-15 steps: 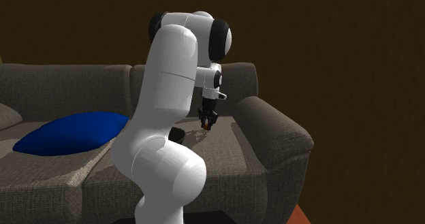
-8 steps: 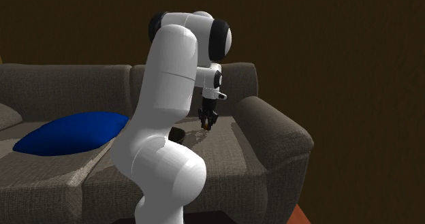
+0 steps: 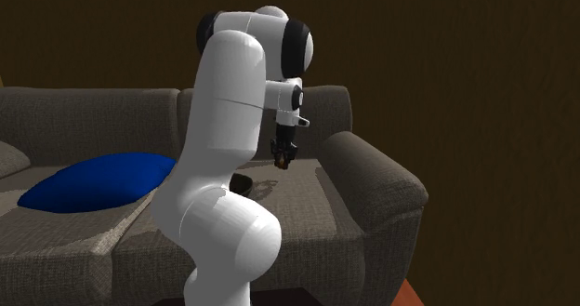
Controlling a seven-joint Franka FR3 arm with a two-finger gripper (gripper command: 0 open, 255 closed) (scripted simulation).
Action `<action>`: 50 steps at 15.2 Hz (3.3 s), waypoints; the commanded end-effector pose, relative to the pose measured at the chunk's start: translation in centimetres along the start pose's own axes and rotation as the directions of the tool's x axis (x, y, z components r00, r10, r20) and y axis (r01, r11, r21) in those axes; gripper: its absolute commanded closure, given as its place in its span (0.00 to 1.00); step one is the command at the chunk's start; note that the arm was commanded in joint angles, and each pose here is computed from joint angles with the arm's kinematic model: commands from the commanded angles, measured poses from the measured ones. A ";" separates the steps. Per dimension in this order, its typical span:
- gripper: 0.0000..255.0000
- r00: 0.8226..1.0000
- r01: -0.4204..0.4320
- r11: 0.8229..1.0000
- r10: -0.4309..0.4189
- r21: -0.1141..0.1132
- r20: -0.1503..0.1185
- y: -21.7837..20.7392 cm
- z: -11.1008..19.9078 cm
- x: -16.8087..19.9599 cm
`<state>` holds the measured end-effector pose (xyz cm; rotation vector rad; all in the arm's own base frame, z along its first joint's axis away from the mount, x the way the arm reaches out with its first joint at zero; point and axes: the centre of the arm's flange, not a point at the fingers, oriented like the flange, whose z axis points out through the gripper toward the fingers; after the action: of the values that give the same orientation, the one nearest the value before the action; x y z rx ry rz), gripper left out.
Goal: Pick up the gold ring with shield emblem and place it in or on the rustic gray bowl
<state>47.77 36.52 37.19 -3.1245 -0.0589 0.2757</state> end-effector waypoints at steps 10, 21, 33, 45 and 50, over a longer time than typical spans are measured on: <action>1.00 1.000 0.000 1.000 0.000 0.000 0.000 -0.1 -5.7 -1.1; 1.00 1.000 0.000 1.000 0.000 0.000 0.000 -0.1 -11.4 -2.1; 1.00 1.000 0.000 1.000 0.000 0.000 0.000 2.7 -11.4 -12.4; 1.00 1.000 0.000 1.000 0.000 0.000 0.000 6.9 -8.9 -27.5; 1.00 1.000 0.000 1.000 0.000 0.000 0.000 8.7 -7.8 -33.8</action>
<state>17.54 26.80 50.63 -3.1248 -0.0598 0.2758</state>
